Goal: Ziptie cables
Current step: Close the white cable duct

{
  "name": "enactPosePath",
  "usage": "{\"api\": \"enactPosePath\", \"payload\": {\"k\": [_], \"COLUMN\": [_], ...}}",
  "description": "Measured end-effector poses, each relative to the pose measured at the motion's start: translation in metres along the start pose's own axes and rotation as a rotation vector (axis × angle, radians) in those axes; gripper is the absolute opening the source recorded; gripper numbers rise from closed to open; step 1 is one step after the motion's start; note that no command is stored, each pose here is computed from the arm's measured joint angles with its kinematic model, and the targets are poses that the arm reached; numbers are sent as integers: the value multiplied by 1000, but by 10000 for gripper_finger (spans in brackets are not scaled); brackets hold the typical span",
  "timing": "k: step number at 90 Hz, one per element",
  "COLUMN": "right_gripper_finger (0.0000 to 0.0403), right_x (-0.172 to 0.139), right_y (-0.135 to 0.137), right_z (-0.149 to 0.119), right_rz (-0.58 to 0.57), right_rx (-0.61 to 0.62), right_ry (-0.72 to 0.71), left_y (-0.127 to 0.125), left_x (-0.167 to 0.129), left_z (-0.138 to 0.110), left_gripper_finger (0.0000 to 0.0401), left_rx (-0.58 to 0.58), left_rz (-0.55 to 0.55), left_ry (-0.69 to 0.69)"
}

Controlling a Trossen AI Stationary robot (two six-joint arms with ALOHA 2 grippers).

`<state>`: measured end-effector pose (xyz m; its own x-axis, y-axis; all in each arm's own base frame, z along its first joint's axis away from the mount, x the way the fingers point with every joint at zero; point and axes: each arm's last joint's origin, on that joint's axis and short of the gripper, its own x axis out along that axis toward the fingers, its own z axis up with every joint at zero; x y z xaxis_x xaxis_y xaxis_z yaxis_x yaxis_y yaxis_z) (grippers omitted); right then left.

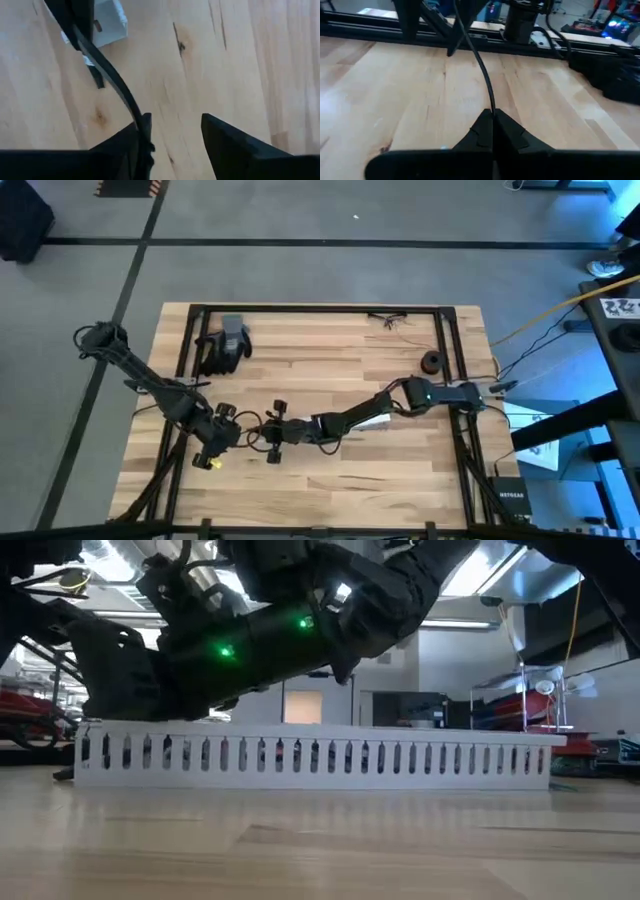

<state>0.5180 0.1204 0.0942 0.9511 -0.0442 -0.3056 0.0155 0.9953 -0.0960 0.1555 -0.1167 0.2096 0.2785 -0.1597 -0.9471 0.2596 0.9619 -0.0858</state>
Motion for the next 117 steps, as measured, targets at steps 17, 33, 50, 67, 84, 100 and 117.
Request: {"api": "enactPosePath", "payload": {"k": [17, 33, 50, 67, 84, 100, 117], "right_gripper_finger": [0, 0, 0, 0, 0, 0, 0], "right_x": [0, -2, -13, -24, -33, -44, -50], "right_y": [9, 7, 0, -5, -9, -12, -16], "right_z": [9, 23, 48, 64, 79, 94, 104], "right_rz": [72, 28, -57, -145, -188, -248, -262], "right_rx": [1, 0, -45, -88, -116, -145, -167], "right_ry": [-16, -13, -21, 21, 21, 42, 41], "left_y": [0, 0, -5, -12, -21, -30, -36], "left_x": [0, 0, 1, 0, -1, -1, 1], "left_z": [0, 0, -2, -5, -10, -15, -17], "left_gripper_finger": [166, 166, 166, 166, 166, 167, 167], "left_rx": [0, -3, 25, 24, 30, -4, 2], "left_rz": [3, 5, 2, 3, 16, 21, 42], "left_ry": [-2, -3, 1, 1, -10, -23, -41]}}
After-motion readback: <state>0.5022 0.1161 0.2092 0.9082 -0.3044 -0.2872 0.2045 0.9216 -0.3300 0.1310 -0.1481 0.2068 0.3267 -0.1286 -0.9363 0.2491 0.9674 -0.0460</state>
